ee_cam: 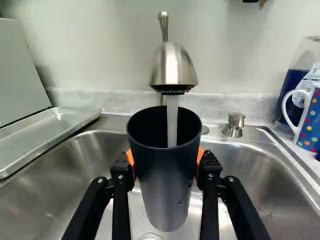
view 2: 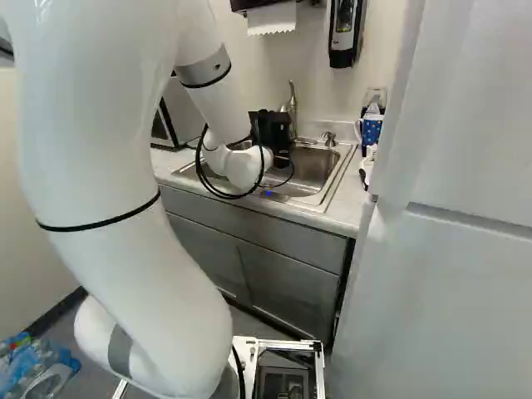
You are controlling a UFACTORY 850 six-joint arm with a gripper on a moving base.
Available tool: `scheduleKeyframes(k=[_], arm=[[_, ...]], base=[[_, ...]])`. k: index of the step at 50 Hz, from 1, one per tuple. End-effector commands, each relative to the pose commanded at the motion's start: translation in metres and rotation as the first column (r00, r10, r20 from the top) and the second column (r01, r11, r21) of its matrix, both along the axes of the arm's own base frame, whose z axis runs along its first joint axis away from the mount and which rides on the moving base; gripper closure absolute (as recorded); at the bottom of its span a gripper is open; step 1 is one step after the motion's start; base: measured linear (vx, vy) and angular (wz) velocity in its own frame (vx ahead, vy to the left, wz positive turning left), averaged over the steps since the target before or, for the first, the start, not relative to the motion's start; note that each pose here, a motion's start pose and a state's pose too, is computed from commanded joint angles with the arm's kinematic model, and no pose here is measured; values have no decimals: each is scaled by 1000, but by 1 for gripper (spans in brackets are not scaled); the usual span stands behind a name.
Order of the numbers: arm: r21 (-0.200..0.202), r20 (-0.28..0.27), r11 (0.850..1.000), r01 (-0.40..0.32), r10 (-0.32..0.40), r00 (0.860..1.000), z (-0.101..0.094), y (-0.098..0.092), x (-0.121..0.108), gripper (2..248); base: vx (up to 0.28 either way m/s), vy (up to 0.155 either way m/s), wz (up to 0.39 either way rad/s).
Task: Rinse the cup and place it in the tray
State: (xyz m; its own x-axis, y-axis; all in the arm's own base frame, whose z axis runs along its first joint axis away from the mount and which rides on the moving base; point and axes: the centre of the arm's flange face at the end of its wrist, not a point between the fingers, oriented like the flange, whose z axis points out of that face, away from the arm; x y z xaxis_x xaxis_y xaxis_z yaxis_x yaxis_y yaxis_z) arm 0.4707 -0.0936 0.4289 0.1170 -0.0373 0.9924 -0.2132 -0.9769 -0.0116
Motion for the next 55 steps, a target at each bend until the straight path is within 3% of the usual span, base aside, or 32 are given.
scheduleKeyframes(k=[55], arm=[[0, 0, 1000, 0, 0, 1000, 0, 0, 0, 125]], base=[[0, 0, 0]])
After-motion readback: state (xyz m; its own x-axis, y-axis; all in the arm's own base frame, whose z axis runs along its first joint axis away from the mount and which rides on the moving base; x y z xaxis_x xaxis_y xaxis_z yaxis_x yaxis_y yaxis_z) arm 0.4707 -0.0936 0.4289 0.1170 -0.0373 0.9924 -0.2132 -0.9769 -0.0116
